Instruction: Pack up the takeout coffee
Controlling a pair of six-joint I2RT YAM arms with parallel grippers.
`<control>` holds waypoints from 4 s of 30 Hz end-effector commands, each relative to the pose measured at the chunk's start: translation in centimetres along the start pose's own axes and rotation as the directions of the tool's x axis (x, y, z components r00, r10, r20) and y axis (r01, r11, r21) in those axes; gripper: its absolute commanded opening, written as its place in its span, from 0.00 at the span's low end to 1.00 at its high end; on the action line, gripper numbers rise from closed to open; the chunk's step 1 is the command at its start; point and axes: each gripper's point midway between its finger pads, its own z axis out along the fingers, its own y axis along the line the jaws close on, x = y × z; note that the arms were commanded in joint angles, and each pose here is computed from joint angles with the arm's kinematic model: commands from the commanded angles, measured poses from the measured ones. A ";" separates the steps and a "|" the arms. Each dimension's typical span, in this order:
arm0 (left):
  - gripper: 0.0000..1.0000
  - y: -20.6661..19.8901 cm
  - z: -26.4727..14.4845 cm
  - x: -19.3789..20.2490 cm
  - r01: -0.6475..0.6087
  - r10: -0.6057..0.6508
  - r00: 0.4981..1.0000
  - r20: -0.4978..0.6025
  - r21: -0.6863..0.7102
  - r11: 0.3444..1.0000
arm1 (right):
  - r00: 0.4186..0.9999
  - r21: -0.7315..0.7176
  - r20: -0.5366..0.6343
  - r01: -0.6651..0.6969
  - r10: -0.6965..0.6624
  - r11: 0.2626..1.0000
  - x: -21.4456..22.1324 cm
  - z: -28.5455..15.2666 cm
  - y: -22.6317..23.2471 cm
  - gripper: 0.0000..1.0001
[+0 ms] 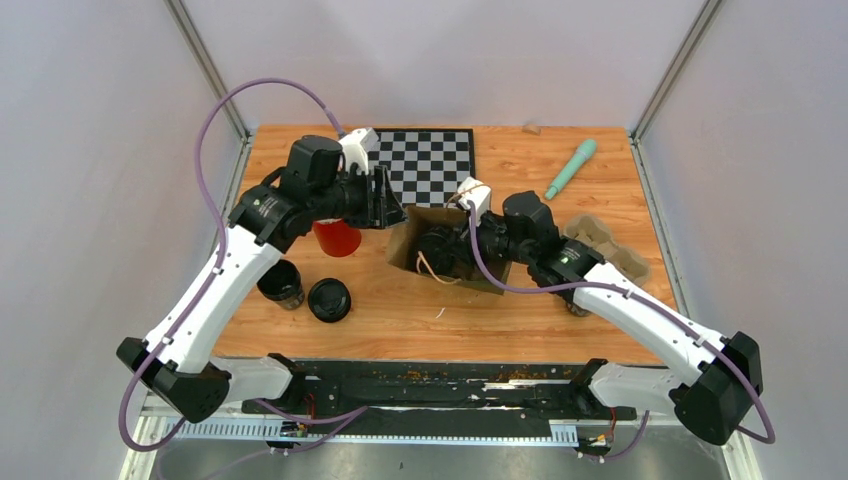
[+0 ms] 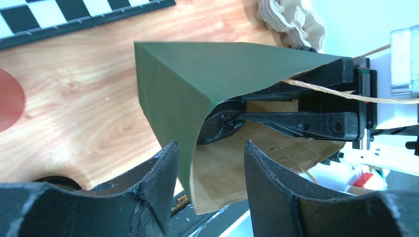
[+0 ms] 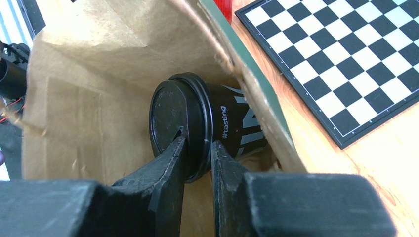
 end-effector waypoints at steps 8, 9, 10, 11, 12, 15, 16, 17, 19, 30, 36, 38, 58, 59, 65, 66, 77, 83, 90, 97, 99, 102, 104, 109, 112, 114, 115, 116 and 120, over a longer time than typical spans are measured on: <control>0.62 2.1 -1.1 0.8 -0.106 0.102 0.993 -0.067 -0.066 0.992 | 0.993 -0.061 0.102 0.064 -0.058 0.996 -2.5 0.9 0.3 0.02; 0.63 1.8 -0.8 1.0 -0.099 0.095 0.993 -0.073 -0.043 0.994 | 0.993 -0.063 0.103 0.066 -0.059 0.996 -2.5 0.9 0.3 0.02; 0.63 1.6 -0.6 1.2 -0.091 0.089 0.993 -0.077 -0.027 0.995 | 0.993 -0.063 0.102 0.067 -0.060 0.996 -2.5 1.0 0.3 0.02; 0.63 1.5 -0.4 1.4 -0.083 0.082 0.993 -0.083 -0.018 0.996 | 0.993 -0.062 0.101 0.068 -0.061 0.996 -2.4 1.0 0.2 0.02; 0.63 1.5 -0.1 1.6 -0.078 0.076 0.993 -0.090 -0.010 0.997 | 0.993 -0.062 0.102 0.067 -0.061 0.996 -2.5 1.1 0.2 0.02; 0.63 1.6 0.2 2.0 -0.075 0.074 0.992 -0.103 -0.003 0.997 | 0.993 -0.063 0.101 0.067 -0.060 0.996 -2.5 1.3 0.1 0.02; 0.63 1.6 0.3 2.0 -0.074 0.073 0.992 -0.104 0.001 0.997 | 0.993 -0.063 0.100 0.066 -0.059 0.996 -2.5 1.4 0.1 0.02; 0.63 1.6 0.4 2.1 -0.071 0.071 0.992 -0.106 0.004 0.997 | 0.993 -0.062 0.101 0.065 -0.059 0.996 -2.5 1.4 0.0 0.02; 0.61 1.6 0.6 2.5 -0.057 0.058 0.992 -0.112 0.012 0.998 | 0.993 -0.058 0.099 0.063 -0.057 0.996 -2.5 1.6 -0.1 0.02; 0.53 2.0 1.3 4.0 0.003 0.000 0.992 -0.122 0.024 1.000 | 0.995 -0.037 0.093 0.041 -0.038 0.998 -2.3 2.3 -1.0 0.02; 0.41 1.5 2.0 2.4 -0.001 0.004 0.996 -0.085 0.035 0.999 | 0.997 -0.041 0.073 0.029 -0.026 0.999 -1.7 2.3 -1.1 0.02; 0.37 1.4 2.2 1.9 0.001 0.002 0.997 -0.079 0.037 0.999 | 0.998 -0.048 0.060 0.026 -0.023 0.999 -1.2 2.2 -1.0 0.02; 0.00 -0.3 2.9 -1.3 0.099 -0.101 0.995 0.020 0.076 0.992 | 0.990 -0.140 -0.112 0.064 -0.080 0.988 3.6 0.9 -0.8 0.03; 0.00 -0.2 3.0 -1.2 0.103 -0.105 0.994 0.018 0.073 0.992 | 0.989 -0.142 -0.122 0.070 -0.088 0.987 3.7 0.8 -0.8 0.03; 0.00 0.5 3.4 -0.8 0.079 -0.079 0.997 0.004 0.052 0.996 | 0.992 -0.149 -0.075 0.094 -0.106 0.984 1.2 -0.2 -0.4 0.03; 0.00 0.7 3.4 -0.8 0.059 -0.059 0.998 0.004 0.046 0.997 | 0.993 -0.134 -0.056 0.093 -0.102 0.987 0.1 -0.5 -0.6 0.03; 0.00 1.7 3.5 -1.6 0.000 0.000 1.000 0.024 -0.015 1.000 | 0.995 -0.046 0.099 0.013 -0.008 0.999 -8.2 -3.3 -1.5 0.03; 0.00 2.4 2.9 -2.0 0.025 -0.024 1.000 0.019 -0.072 0.997 | 0.987 -0.087 0.139 -0.074 0.086 0.993 -10.3 -4.9 -0.6 0.04; 0.00 3.1 2.2 -1.3 0.022 -0.022 1.000 0.005 -0.109 0.994 | 0.948 -0.056 0.251 -0.185 0.193 0.981 -14.8 -9.2 -0.7 0.04; 0.00 2.9 1.9 -0.7 0.025 -0.026 1.000 -0.016 -0.101 0.995 | 0.892 0.102 0.368 -0.319 0.262 0.942 -18.1 -13.4 -4.7 0.04; 0.00 2.9 1.7 -0.6 0.023 -0.025 1.000 -0.016 -0.099 0.995 | 0.862 0.102 0.422 -0.351 0.279 0.931 -18.7 -14.4 -5.8 0.04; 0.00 2.7 1.5 -0.4 0.016 -0.019 0.999 -0.025 -0.094 0.995 | 0.824 0.131 0.458 -0.434 0.334 0.891 -18.0 -15.4 -8.1 0.05; 0.00 2.6 1.4 -0.4 -0.001 -0.002 1.000 -0.028 -0.081 0.997 | 0.803 0.177 0.473 -0.490 0.362 0.854 -16.6 -15.8 -10.0 0.05; 0.00 2.0 1.1 0.1 -0.026 0.025 0.999 -0.037 -0.039 0.999 | 0.758 0.273 0.488 -0.604 0.433 0.749 -11.8 -16.5 -14.1 0.06; 0.00 1.8 0.8 0.9 0.013 -0.015 0.999 -0.048 -0.027 1.000 | 0.719 0.309 0.448 -0.683 0.532 0.662 -7.3 -16.0 -15.4 0.06; 0.00 1.7 0.4 1.2 0.015 -0.016 0.999 -0.047 -0.018 1.000 | 0.691 0.303 0.447 -0.715 0.569 0.630 -4.4 -15.2 -15.6 0.06; 0.00 1.8 0.3 1.3 0.011 -0.012 0.999 -0.049 -0.023 1.000 | 0.674 0.302 0.456 -0.732 0.582 0.611 -3.2 -15.1 -15.9 0.06; 0.00 1.9 0.1 1.4 0.004 -0.005 0.999 -0.052 -0.029 1.000 | 0.654 0.310 0.470 -0.752 0.594 0.582 -1.9 -15.1 -16.4 0.06; 0.00 2.0 -0.6 1.3 -0.018 0.015 0.998 -0.061 -0.052 0.998 | 0.597 0.309 0.462 -0.802 0.656 0.512 2.0 -14.0 -16.9 0.07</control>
